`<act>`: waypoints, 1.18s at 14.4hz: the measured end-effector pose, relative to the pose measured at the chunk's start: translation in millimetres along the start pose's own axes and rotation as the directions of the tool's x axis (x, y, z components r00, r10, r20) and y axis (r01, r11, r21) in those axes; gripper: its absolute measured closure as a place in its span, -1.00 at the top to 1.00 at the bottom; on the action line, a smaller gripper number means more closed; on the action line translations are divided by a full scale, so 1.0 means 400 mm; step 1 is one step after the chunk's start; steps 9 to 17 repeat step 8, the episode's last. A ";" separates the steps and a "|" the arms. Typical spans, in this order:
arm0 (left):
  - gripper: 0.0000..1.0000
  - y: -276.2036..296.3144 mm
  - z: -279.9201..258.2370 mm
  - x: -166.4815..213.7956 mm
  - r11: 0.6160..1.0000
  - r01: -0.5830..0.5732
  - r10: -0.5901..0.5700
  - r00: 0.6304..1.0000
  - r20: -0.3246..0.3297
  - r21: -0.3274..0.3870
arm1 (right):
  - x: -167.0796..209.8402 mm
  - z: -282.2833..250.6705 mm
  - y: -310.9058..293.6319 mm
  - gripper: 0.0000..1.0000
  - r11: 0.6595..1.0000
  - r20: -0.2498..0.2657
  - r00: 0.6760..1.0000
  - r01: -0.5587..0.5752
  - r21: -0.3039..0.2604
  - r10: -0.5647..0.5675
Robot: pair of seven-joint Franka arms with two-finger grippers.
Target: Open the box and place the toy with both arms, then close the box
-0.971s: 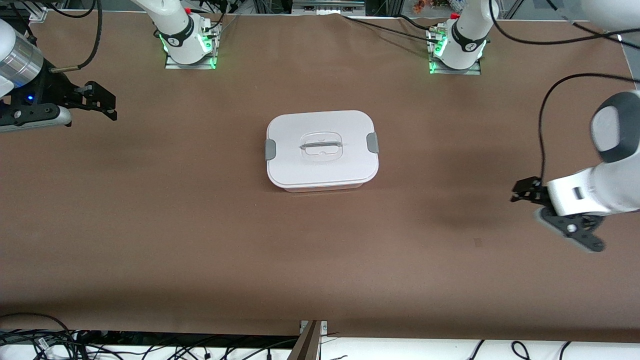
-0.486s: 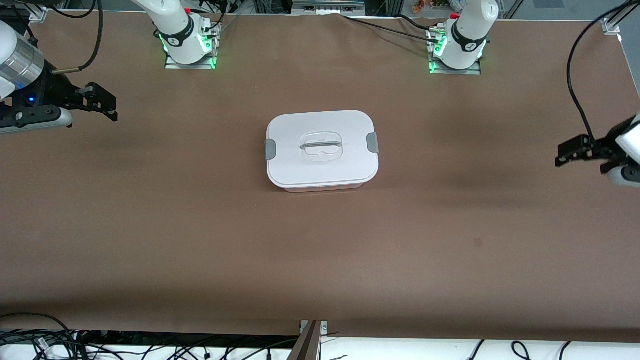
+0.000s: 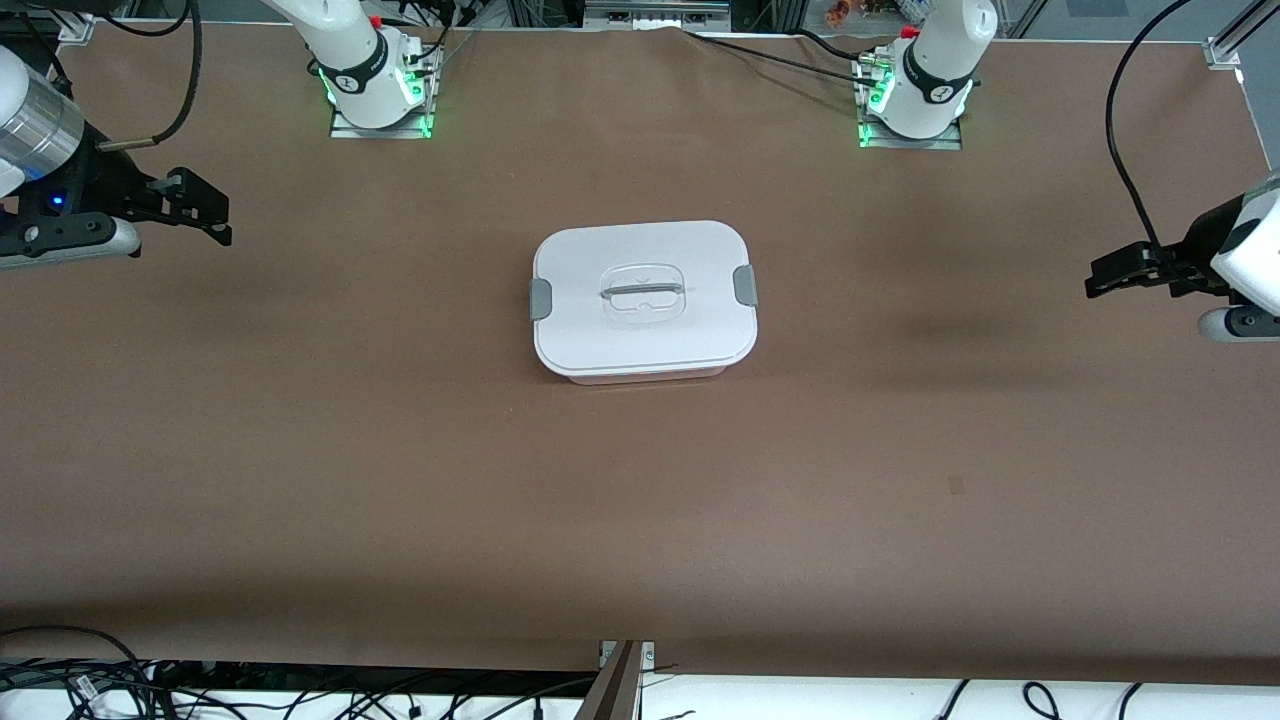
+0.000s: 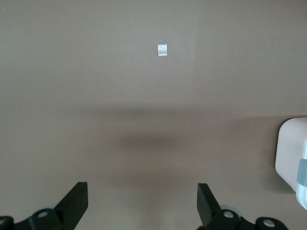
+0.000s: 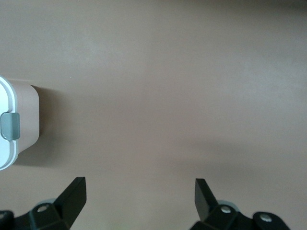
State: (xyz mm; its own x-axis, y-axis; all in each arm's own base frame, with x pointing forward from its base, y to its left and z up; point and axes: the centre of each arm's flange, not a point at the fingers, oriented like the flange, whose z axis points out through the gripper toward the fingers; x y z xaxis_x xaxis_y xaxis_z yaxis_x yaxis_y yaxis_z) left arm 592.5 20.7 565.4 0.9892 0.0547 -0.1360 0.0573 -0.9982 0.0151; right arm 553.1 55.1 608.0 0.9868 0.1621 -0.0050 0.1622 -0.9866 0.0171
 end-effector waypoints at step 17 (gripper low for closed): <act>1.00 0.003 0.003 0.004 1.000 -0.001 0.001 1.000 0.002 0.000 | -0.001 -0.006 0.000 1.00 1.000 -0.006 1.000 0.000 0.000 0.000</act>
